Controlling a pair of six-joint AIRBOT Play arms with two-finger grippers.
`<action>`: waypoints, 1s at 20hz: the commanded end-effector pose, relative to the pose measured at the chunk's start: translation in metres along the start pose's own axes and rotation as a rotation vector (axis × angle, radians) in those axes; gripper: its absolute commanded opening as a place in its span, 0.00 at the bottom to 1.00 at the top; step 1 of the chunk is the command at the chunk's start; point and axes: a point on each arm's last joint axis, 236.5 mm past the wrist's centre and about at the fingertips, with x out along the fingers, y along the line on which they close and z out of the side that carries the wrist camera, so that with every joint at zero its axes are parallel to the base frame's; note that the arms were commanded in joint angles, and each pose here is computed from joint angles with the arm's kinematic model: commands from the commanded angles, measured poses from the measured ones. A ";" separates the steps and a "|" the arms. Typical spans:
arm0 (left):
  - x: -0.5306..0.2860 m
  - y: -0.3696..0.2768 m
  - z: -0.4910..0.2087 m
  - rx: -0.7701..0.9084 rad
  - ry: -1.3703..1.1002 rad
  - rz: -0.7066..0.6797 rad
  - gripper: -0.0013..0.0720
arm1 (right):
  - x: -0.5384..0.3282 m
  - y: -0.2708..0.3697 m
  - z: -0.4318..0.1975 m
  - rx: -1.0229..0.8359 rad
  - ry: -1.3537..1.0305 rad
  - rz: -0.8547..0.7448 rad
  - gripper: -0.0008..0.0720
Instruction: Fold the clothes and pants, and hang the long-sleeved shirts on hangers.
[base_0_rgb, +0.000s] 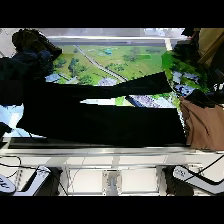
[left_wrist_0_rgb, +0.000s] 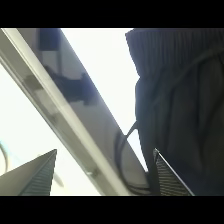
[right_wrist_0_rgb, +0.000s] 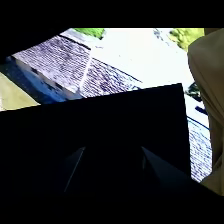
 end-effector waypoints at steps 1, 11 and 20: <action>0.002 -0.018 -0.004 -0.093 -0.021 -0.111 0.97 | -0.020 0.013 -0.001 -0.025 -0.052 0.002 0.53; -0.003 -0.049 0.002 -0.162 -0.032 -0.246 0.97 | -0.024 0.021 -0.018 -0.029 0.011 0.027 0.53; -0.003 -0.049 0.002 -0.161 -0.032 -0.246 0.97 | -0.024 0.021 -0.016 -0.028 0.004 0.024 0.53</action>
